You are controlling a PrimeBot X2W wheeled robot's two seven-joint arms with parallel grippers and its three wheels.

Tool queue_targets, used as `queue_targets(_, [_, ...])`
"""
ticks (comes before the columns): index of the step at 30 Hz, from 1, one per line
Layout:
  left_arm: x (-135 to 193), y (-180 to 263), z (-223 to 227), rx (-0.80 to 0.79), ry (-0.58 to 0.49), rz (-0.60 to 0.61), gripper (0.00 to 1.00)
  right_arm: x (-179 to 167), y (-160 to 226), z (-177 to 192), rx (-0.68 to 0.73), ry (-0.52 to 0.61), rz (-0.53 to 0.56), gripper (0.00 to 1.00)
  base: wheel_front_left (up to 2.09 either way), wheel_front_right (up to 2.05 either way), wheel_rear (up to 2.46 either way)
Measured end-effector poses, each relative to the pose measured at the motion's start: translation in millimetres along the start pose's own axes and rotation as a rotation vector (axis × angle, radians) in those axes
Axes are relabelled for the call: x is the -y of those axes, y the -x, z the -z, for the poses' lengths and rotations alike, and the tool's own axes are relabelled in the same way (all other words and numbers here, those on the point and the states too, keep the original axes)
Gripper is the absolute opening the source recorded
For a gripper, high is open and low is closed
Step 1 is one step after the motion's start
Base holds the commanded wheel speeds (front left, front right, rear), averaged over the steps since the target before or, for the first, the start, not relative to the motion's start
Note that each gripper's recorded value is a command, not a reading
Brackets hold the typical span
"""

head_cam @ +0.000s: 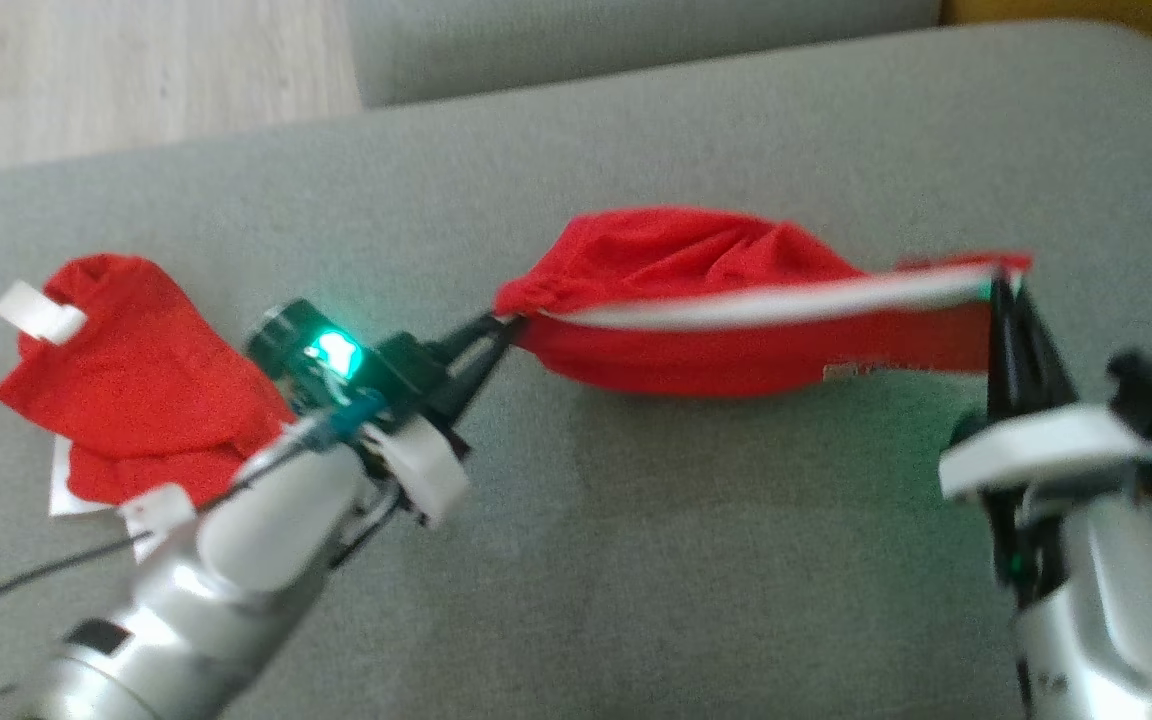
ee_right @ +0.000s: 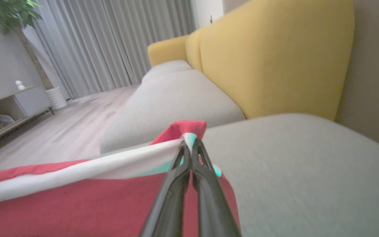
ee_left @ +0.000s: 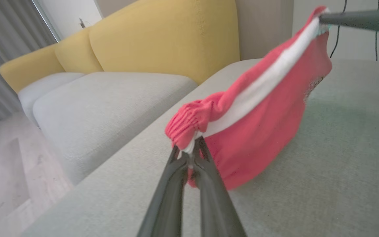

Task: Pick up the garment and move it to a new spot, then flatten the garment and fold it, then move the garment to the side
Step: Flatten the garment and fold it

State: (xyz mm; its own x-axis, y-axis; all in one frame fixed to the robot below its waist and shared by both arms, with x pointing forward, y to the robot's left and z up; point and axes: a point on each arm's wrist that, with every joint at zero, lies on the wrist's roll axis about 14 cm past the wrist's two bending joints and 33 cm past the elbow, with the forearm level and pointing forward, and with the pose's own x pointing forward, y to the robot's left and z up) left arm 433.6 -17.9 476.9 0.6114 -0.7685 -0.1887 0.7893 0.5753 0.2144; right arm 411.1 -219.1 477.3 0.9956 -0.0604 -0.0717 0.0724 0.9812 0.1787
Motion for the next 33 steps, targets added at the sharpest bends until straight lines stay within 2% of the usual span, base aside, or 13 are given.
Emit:
queue_targets(5, [-39,21,-36,0.019,-0.119,-0.076,0.00,-29,-13,-80,0.155,0.045,-0.089,0.00,0.00,0.00,0.00])
queue_targets(7, [-53,25,-64,0.051,-0.159,-0.102,0.00,-39,-13,-111,0.213,0.091,-0.126,0.00,0.00,0.00,0.00])
queue_targets(12, [-69,34,-145,0.181,-0.258,-0.134,0.00,-55,-3,-216,0.483,0.152,-0.169,0.00,0.00,0.00,0.00])
queue_targets(15, [-82,44,-181,0.238,-0.287,-0.169,0.00,-66,5,-253,0.566,0.218,-0.191,0.00,0.00,0.00,0.00])
queue_targets(17, [-89,52,-197,0.276,-0.274,-0.195,0.00,-68,9,-262,0.591,0.259,-0.191,0.00,0.00,0.00,0.00])
queue_targets(22, [-86,62,-201,0.288,-0.248,-0.194,0.00,-72,7,-246,0.517,0.297,-0.203,0.00,0.00,0.00,0.00])
queue_targets(29, [-76,58,-161,0.195,-0.163,-0.152,0.00,-62,-6,-213,0.404,0.304,-0.188,0.00,0.00,0.00,0.00])
queue_targets(33, [-87,50,-145,0.152,-0.097,-0.153,0.00,-59,-26,-196,0.327,0.304,-0.179,0.00,0.00,0.00,0.00])
